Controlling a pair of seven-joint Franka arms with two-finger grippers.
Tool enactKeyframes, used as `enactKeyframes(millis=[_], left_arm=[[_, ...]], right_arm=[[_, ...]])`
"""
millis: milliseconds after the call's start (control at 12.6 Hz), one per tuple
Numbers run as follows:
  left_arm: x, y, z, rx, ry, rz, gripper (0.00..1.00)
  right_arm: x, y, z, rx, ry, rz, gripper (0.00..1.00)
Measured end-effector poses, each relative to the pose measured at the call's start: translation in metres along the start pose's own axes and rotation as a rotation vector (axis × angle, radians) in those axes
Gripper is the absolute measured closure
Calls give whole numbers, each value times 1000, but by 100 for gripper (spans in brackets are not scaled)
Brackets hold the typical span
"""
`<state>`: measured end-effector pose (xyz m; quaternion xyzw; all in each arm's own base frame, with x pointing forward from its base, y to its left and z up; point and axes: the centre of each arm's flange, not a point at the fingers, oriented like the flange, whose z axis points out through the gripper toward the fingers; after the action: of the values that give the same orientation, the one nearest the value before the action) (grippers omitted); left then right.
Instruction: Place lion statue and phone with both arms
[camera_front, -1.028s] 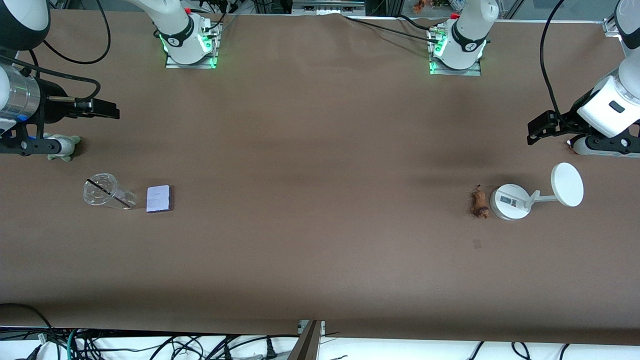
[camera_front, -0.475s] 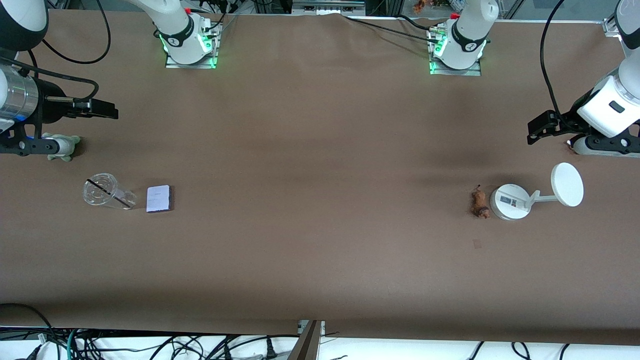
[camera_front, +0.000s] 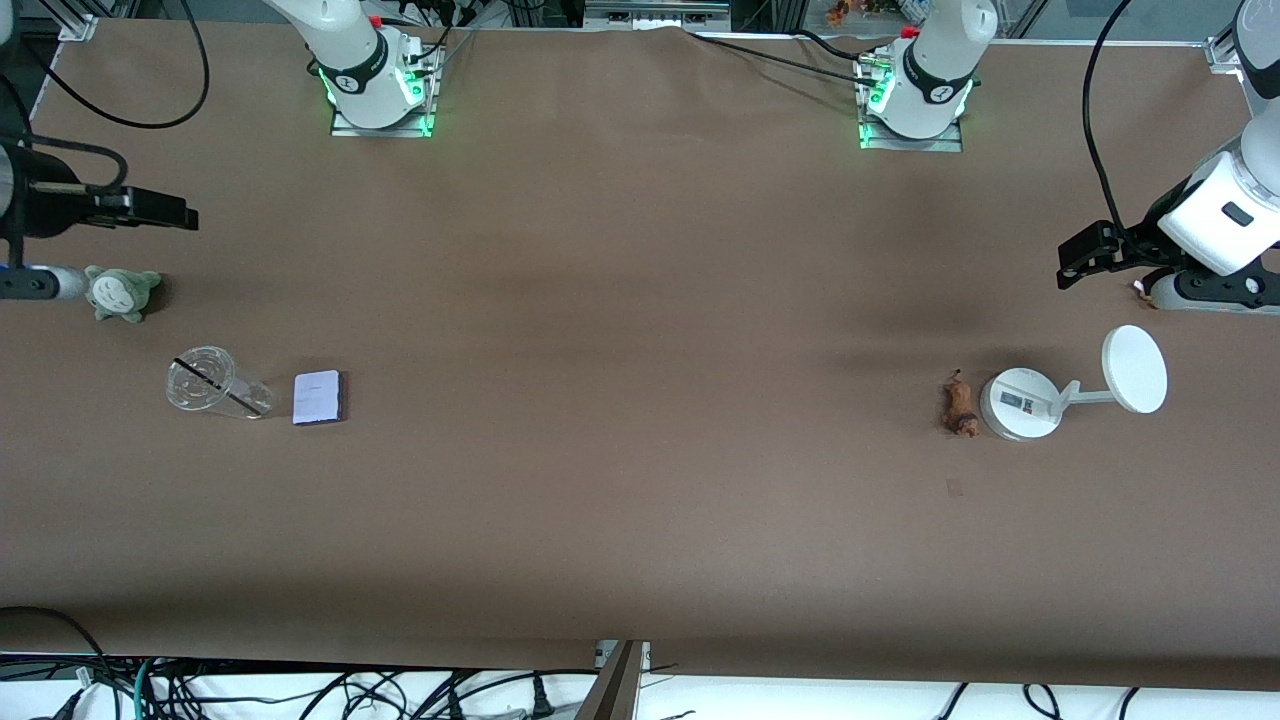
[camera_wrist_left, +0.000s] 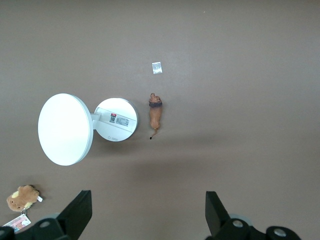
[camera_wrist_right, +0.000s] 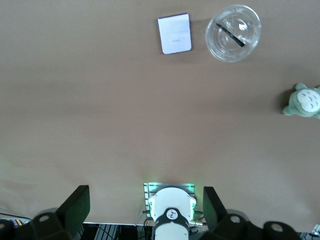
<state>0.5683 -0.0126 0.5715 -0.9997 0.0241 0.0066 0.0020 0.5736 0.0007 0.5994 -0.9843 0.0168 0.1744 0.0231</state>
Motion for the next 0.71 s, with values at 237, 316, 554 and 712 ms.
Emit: enactKeyframes(millis=[237,316,554,712], left_arm=[[0,0,0,0,-1,0,0],[0,0,0,0,-1,0,0],[0,0,0,0,-2,0,0],[-1,0,1,0,-8,-1,0]], right_arm=[[-22,7,1,7,23,3,0],[-28,11,3,13,53,7,0],[-51,18,7,24,117,15,0],[-57,18,7,23,131,13,0]])
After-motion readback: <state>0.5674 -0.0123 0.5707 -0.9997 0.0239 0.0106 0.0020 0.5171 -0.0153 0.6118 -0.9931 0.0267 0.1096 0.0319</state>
